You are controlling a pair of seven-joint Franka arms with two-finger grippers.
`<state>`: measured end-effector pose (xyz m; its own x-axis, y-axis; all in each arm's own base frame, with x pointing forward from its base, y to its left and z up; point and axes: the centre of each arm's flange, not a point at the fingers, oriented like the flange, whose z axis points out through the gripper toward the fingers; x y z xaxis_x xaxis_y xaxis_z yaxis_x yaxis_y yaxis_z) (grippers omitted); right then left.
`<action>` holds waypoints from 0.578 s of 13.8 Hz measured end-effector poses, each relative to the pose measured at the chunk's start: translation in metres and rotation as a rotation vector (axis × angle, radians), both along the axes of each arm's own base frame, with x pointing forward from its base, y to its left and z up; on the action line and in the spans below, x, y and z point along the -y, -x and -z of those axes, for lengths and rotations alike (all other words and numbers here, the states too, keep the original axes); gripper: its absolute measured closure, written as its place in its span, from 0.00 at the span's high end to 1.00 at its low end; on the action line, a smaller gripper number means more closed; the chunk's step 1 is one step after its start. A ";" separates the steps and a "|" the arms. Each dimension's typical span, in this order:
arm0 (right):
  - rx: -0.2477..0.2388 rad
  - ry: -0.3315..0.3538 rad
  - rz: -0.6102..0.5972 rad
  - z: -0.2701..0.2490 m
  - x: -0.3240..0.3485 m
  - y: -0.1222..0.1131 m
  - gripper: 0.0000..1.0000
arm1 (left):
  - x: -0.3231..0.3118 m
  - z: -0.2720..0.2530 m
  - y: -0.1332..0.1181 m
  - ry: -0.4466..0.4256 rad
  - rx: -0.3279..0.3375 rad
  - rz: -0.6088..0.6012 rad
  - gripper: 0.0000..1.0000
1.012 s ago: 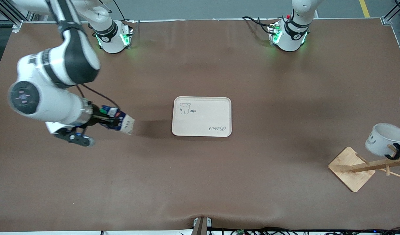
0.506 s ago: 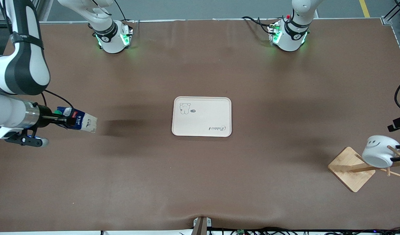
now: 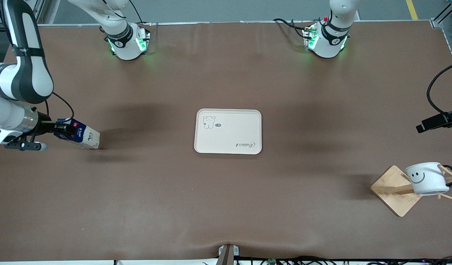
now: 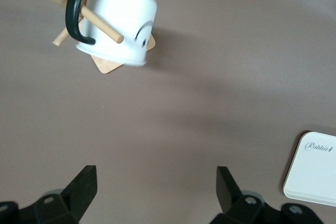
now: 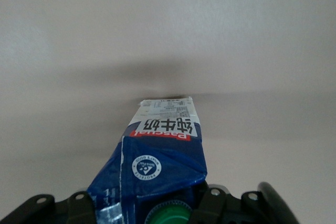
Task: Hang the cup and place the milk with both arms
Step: 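Lower the blue milk carton onto the table with the right gripper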
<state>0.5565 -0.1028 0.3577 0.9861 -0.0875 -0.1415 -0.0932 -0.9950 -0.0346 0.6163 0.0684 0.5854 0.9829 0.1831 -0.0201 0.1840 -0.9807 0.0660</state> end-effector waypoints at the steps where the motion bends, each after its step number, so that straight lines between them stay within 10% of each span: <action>1: -0.003 0.000 0.004 0.006 0.001 0.007 0.55 | 0.002 -0.004 0.002 -0.006 0.003 0.000 1.00; 8: 0.021 0.005 0.015 0.031 0.002 0.027 0.55 | -0.005 -0.008 0.005 -0.012 0.007 -0.013 1.00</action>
<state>0.5292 -0.1046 0.3266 0.9874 -0.1026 -0.1202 -0.1071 -0.9938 -0.0316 0.6114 0.0736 0.5936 0.9806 0.1957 -0.0113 0.1960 -0.9791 0.0551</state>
